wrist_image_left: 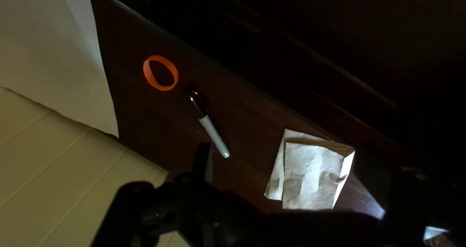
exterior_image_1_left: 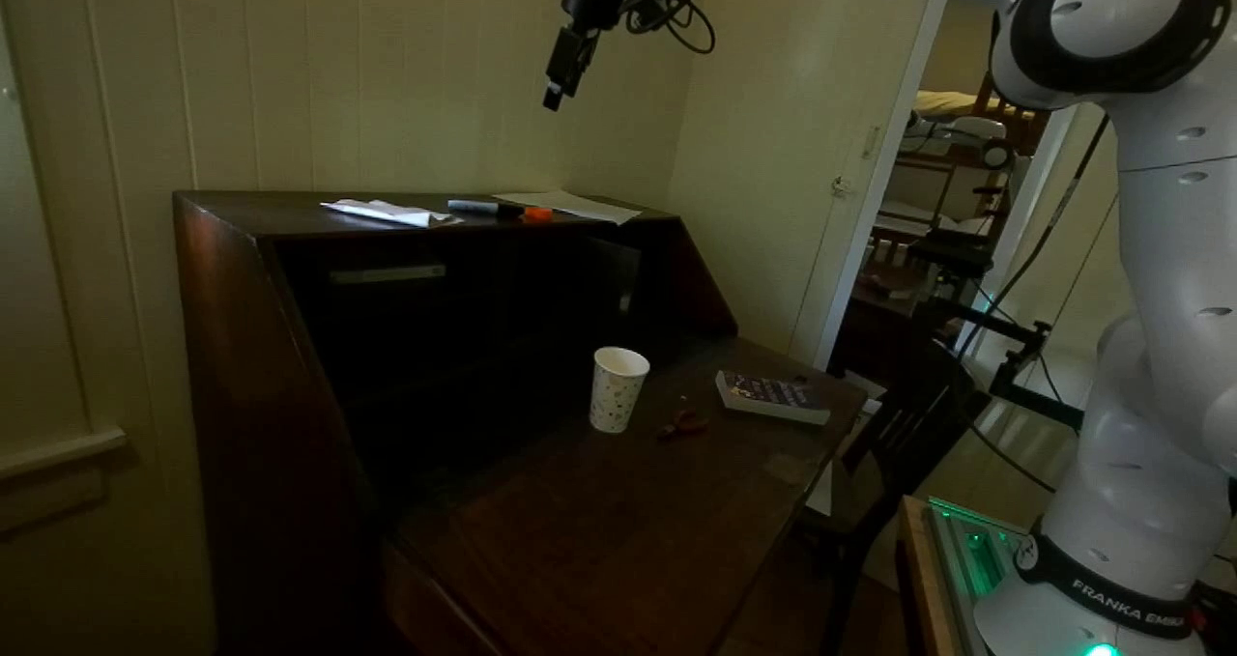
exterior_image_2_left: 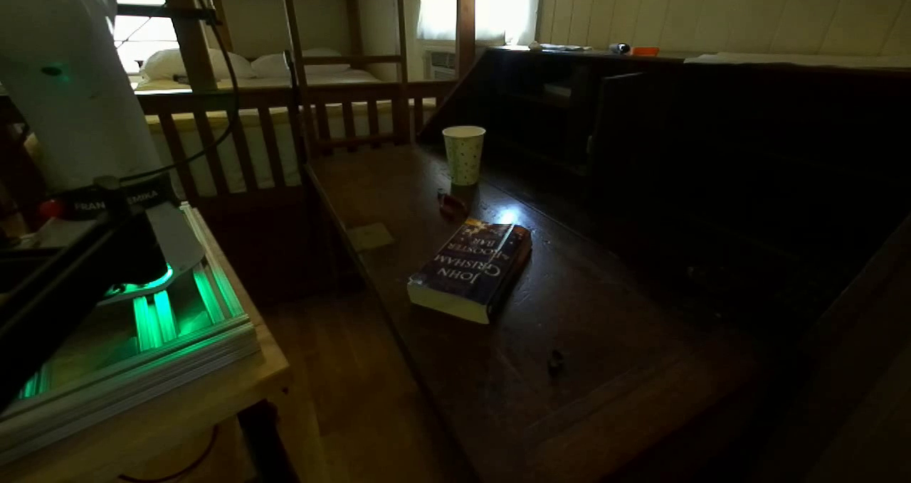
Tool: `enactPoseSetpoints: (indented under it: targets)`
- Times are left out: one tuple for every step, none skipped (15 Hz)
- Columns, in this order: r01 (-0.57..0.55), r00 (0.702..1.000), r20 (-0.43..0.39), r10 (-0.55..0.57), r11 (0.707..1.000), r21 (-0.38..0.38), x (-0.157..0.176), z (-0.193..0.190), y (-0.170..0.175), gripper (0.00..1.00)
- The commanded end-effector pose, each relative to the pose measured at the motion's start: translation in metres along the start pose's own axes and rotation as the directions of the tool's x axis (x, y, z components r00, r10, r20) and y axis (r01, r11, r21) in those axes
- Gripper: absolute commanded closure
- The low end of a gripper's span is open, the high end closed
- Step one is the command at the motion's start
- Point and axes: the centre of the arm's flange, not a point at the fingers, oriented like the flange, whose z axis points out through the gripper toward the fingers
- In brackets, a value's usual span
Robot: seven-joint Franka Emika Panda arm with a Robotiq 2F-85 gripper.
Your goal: Pick up the marker from the top of the shelf and put it inside the white cup.
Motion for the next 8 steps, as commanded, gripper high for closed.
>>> enactPoseSetpoints:
  targets:
    - [-0.01,0.999,-0.033,0.009,1.0,-0.024,0.01,0.013,0.017,0.0]
    - [-0.01,0.999,-0.034,0.009,0.999,-0.03,0.014,0.018,0.023,0.0]
    - [-0.008,0.999,-0.036,0.006,0.999,-0.035,0.018,0.022,0.027,0.0]
    - [-0.003,0.999,-0.036,0.001,0.999,-0.037,0.02,0.027,0.031,0.0]
    - [0.005,0.999,-0.035,-0.006,0.999,-0.034,0.024,0.033,0.035,0.0]
    - [0.019,0.999,-0.039,-0.021,0.999,-0.034,0.027,0.039,0.037,0.0]
    - [0.034,0.999,-0.04,-0.035,0.999,-0.034,0.031,0.046,0.04,0.0]
    - [0.058,0.997,-0.045,-0.058,0.998,-0.017,0.035,0.053,0.045,0.0]
